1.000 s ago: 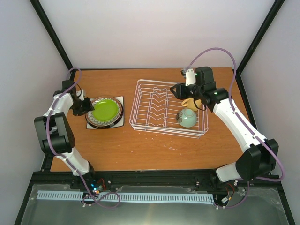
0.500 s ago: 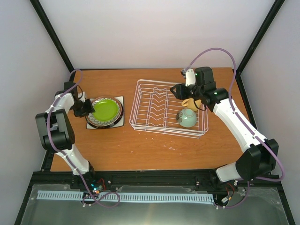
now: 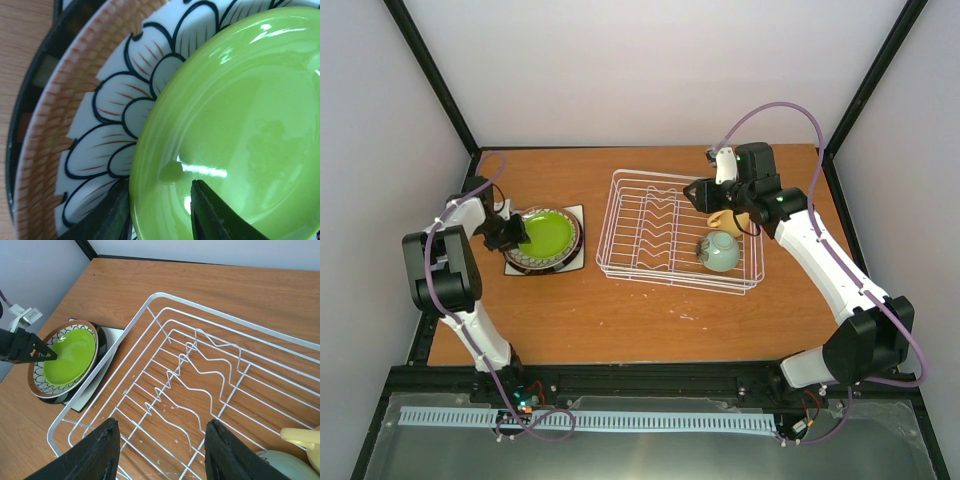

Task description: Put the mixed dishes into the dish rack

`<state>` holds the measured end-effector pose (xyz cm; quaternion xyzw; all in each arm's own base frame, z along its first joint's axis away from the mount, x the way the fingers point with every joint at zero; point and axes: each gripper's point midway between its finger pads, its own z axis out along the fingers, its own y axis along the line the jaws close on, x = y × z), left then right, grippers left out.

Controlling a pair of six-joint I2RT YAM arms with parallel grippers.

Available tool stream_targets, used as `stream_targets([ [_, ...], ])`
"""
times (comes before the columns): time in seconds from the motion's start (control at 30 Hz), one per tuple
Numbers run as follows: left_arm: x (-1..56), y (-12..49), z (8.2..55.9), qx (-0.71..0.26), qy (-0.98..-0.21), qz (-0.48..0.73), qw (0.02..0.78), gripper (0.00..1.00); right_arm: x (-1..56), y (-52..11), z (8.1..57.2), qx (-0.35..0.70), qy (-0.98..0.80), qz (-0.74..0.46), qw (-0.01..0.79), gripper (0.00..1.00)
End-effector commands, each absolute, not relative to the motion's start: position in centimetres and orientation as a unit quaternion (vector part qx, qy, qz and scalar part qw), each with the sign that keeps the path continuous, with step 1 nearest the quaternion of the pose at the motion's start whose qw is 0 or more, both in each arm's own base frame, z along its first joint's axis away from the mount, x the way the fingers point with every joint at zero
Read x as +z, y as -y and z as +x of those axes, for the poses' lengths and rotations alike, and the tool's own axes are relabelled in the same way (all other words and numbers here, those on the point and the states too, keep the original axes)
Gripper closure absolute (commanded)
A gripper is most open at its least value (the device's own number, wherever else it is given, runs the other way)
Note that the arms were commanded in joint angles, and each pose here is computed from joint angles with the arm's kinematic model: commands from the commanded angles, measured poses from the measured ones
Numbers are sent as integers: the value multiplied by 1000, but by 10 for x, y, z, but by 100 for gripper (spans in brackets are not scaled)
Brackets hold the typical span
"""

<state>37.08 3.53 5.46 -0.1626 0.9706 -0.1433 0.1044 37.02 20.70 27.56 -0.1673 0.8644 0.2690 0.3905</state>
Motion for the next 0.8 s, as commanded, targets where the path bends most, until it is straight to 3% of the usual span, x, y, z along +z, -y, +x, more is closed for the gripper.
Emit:
stream_targets([
  [0.0, 51, -33, 379, -144, -972, -153, 106, 69, 280, -209, 373, 264, -861, -173, 400, 53],
  [0.37, 50, -28, 378, -154, -972, -148, 102, 99, 275, -210, 375, 263, -863, -174, 395, 53],
  [0.77, 94, -27, 393, -159, -963, -135, 169, 99, 270, -213, 376, 270, -862, -174, 391, 53],
])
